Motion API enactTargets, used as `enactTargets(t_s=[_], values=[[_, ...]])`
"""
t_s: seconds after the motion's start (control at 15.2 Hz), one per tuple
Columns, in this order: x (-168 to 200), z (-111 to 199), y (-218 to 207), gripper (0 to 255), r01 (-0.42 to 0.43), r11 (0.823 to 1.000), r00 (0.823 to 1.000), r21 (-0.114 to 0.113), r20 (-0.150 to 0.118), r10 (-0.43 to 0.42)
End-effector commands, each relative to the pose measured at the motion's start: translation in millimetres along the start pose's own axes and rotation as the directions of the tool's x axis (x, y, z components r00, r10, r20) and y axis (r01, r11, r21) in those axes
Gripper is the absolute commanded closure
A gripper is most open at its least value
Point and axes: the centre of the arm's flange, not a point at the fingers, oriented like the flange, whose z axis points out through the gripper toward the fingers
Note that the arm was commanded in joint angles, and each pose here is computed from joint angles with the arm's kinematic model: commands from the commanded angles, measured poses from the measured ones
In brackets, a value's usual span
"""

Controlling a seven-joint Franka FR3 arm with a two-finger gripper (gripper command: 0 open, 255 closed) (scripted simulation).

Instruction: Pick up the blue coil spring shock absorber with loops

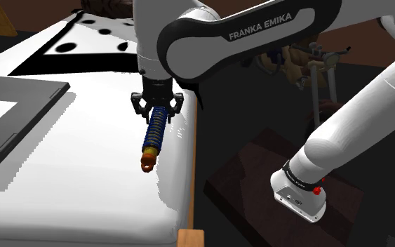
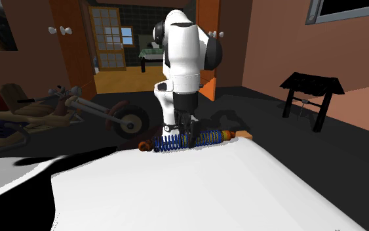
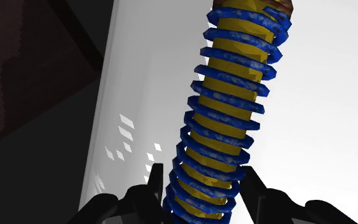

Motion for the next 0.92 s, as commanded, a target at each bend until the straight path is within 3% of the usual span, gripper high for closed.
enactTargets(t_s=[0.0,0.2,0.86], values=[[0,0,0,255,0.000,1.000,1.000,0.000,0.000,0.000],[0,1,0,255,0.000,1.000,1.000,0.000,0.000,0.000],[-1,-52,-3,255,0.000,1.000,1.000,0.000,0.000,0.000]])
